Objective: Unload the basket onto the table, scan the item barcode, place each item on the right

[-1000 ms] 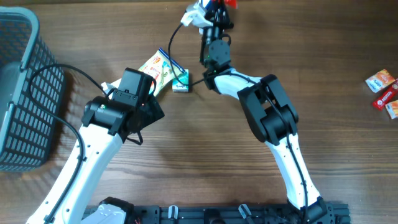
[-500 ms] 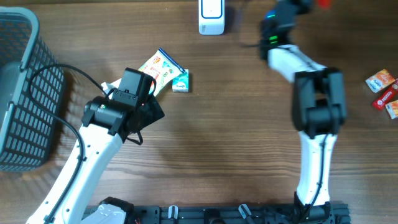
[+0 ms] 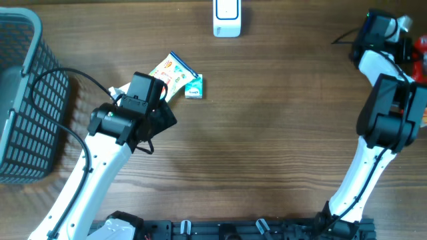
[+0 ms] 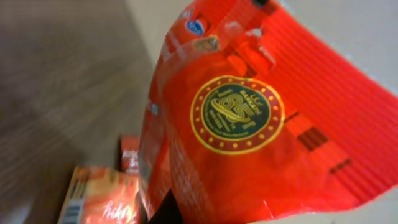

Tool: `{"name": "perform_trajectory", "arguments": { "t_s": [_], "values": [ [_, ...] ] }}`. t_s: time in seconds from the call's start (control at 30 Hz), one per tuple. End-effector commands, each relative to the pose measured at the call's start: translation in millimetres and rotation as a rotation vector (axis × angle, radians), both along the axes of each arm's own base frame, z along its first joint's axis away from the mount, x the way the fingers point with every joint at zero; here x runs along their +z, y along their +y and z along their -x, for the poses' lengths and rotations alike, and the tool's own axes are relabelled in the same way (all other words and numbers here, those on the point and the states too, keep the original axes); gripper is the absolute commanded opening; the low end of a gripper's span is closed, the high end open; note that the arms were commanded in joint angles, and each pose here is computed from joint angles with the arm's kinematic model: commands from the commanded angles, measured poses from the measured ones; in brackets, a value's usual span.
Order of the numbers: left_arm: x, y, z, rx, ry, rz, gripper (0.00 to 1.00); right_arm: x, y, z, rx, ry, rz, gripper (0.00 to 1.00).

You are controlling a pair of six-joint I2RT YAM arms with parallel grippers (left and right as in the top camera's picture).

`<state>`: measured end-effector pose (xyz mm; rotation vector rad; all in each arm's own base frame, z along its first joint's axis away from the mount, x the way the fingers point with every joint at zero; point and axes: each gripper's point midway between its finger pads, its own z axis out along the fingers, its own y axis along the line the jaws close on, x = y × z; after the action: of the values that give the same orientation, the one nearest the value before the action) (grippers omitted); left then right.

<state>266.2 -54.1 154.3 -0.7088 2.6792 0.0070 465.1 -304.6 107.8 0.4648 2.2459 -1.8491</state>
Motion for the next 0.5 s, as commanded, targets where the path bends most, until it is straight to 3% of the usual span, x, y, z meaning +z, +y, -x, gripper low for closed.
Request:
{"name": "perform_trajectory", "arguments": {
  "t_s": [0.0, 0.33, 0.47],
  "values": [
    [2, 0, -2, 0.025, -0.010, 0.018, 1.00, 14, -26, 12, -0.077, -0.245, 0.000, 0.04],
    [4, -2, -7, 0.025, -0.030, 0.026, 1.00, -17, -67, 51, -0.150, -0.240, -0.124, 0.07],
    [4, -2, -8, 0.025, -0.032, 0.026, 1.00, -26, -66, 42, -0.096, -0.231, -0.191, 0.64]
  ]
}}
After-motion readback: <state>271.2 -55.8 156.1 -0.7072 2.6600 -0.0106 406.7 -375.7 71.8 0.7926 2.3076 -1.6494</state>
